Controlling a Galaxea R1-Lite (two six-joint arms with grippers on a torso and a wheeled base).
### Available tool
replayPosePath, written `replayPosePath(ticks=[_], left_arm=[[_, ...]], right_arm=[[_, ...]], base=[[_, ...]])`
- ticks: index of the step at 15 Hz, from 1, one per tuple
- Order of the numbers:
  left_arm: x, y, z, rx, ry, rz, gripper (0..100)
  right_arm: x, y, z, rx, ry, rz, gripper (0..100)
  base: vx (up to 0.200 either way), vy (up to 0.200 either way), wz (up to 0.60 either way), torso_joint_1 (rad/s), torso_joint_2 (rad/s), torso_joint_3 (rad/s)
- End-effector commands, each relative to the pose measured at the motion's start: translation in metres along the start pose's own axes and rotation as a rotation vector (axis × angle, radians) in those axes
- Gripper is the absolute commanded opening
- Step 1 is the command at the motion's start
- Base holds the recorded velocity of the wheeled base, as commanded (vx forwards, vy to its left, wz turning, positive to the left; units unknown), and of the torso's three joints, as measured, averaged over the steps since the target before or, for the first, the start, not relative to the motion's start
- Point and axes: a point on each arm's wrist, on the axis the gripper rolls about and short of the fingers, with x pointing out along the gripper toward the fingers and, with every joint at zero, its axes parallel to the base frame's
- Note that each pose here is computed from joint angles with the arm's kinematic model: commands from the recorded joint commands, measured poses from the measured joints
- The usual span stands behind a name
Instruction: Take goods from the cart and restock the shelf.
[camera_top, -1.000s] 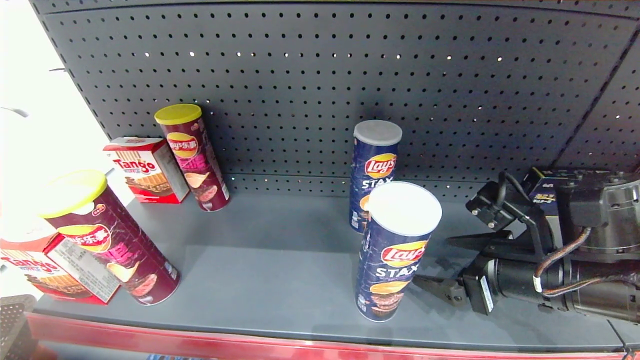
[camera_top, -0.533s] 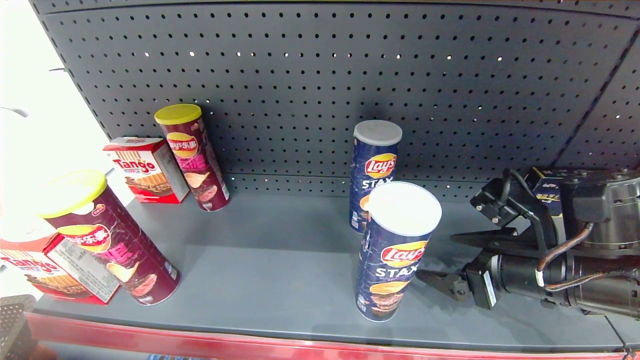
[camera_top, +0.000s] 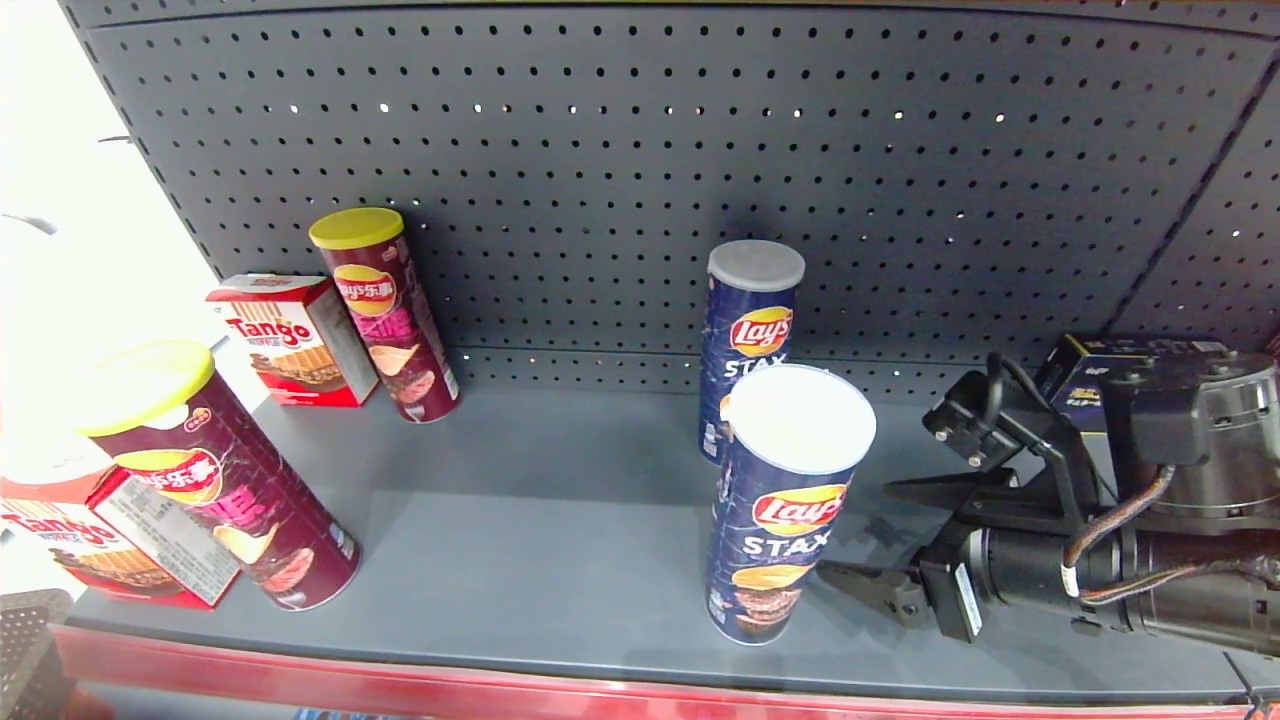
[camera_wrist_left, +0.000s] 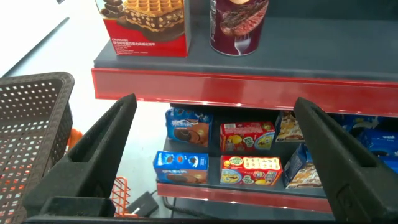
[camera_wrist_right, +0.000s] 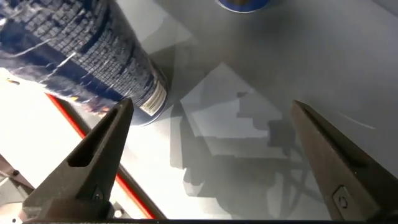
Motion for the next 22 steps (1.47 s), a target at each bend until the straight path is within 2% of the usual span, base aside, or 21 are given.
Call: replayPosePath(ticks=[1,10,22], left_arm=[[0.000,0.000,0.000,0.000,0.001,0.000,100],[0.000,0.000,0.000,0.000,0.001,0.000,100],[0.000,0.000,0.000,0.000,0.001,0.002,100]], right_arm=[[0.000,0.002,0.000,-0.003,0.000,0.006,100],[-0.009,-0.008,0.000,0.016,-0.020,-0.037,100],[0.001,-0.003,0.003,-0.017,-0.009,-0.013,100]], base=[[0.000,0.000,0.00,0.000,0.00,0.000],[0.000,0.000,0.00,0.000,0.00,0.000],[0.000,0.000,0.00,0.000,0.00,0.000]])
